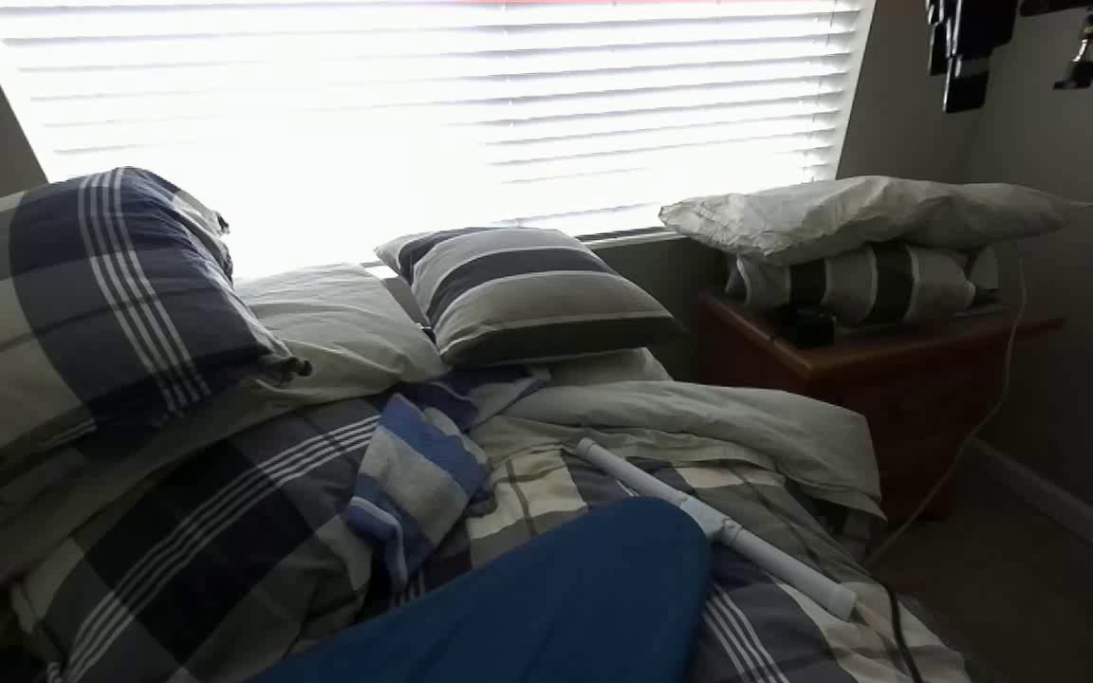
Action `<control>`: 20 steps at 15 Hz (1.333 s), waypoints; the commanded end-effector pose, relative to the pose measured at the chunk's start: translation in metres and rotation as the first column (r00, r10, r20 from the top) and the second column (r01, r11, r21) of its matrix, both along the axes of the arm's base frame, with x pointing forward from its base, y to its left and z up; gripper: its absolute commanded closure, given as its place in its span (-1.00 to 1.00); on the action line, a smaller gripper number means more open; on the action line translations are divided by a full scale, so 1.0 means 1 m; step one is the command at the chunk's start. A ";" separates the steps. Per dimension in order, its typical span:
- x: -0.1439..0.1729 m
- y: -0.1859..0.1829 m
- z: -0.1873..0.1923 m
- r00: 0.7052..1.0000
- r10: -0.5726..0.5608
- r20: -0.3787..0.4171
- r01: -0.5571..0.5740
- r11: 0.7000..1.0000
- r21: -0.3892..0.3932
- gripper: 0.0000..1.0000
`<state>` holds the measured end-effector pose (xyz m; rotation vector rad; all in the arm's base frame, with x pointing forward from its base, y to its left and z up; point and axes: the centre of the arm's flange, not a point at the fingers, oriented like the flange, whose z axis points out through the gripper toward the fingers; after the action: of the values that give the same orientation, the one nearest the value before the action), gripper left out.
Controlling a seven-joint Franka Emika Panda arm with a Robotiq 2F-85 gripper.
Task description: Pull out the towel on the bed
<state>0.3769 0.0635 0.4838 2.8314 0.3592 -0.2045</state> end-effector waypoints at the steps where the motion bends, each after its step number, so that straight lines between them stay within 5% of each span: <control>1: 0.000 0.000 0.000 1.000 0.000 0.000 0.000 1.000 0.000 -1.00; 12: 0.000 0.000 0.000 1.000 0.000 0.000 0.000 1.000 0.000 -1.00; 15: 0.029 0.010 0.007 0.999 -0.025 0.036 0.025 1.000 -0.001 -1.00; 17: 0.057 0.032 0.017 0.998 0.020 0.064 -0.023 0.999 0.047 -1.00; 20: 0.097 0.065 0.030 0.997 -0.065 0.042 0.053 0.970 0.238 -1.00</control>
<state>0.4200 0.0991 0.5012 2.9329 0.3680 -0.0858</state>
